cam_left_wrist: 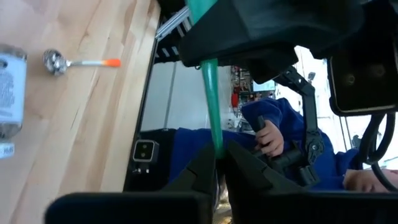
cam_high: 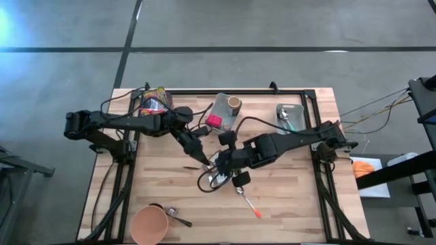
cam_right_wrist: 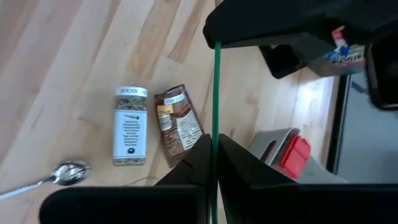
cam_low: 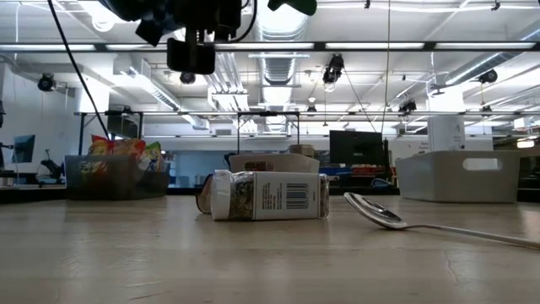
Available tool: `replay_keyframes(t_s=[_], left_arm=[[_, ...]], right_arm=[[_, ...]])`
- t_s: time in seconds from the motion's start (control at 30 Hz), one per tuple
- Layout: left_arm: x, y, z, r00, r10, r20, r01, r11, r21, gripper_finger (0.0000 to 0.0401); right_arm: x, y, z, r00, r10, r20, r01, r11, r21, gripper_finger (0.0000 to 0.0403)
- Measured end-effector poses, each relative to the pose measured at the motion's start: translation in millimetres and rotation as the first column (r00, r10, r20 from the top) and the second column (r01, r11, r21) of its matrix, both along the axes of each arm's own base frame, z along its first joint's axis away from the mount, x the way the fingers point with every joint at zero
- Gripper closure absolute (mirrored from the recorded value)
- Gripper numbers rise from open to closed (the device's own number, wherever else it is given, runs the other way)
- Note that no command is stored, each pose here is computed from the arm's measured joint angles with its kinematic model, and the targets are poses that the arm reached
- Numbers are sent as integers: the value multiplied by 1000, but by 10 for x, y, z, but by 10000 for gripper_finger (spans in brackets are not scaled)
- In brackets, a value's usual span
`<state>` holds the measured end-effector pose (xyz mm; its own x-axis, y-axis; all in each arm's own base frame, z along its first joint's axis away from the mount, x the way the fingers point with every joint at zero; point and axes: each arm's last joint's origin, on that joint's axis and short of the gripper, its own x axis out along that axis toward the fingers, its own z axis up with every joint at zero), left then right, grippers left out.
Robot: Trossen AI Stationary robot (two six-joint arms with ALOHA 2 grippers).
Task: Pick & Place Food Item
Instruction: Put the green spoon into the right gray bin
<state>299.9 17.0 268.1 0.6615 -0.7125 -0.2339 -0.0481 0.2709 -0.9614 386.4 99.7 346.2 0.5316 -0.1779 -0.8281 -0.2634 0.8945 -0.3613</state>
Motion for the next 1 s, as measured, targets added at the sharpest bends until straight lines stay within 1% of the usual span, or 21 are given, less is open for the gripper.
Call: replay_keyframes(t_s=[0.13,0.3,0.43,0.53,0.67,0.73,0.9,0.97,1.0], left_arm=[[8,2,24,1000,-1,31,0,1000,20,319],[25,10,86,994,-1,105,-2,999,32,251],[43,25,152,984,7,179,-14,999,38,202],[48,32,206,977,20,212,-25,999,22,175],[30,41,293,970,93,223,-92,996,-12,163],[-6,47,358,960,124,252,-126,992,-5,162],[-209,64,617,908,176,380,-207,977,41,161],[-301,68,698,877,219,427,-280,956,85,161],[-346,72,721,862,251,440,-331,937,115,161]], right_arm=[[-34,-26,25,1000,-14,-17,16,997,73,392],[-59,-37,35,998,11,-56,1,977,213,392],[-76,-83,18,995,-43,-89,63,971,231,393],[-109,-155,-4,983,-121,-139,153,958,245,393],[-182,-324,-43,943,-239,-231,294,924,243,393],[-221,-426,-63,918,-293,-268,357,904,234,393],[-386,-705,-26,875,-401,-270,466,848,252,393],[-493,-830,-25,857,-441,-266,504,824,259,393],[-555,-892,-32,848,-461,-262,522,811,263,393]])
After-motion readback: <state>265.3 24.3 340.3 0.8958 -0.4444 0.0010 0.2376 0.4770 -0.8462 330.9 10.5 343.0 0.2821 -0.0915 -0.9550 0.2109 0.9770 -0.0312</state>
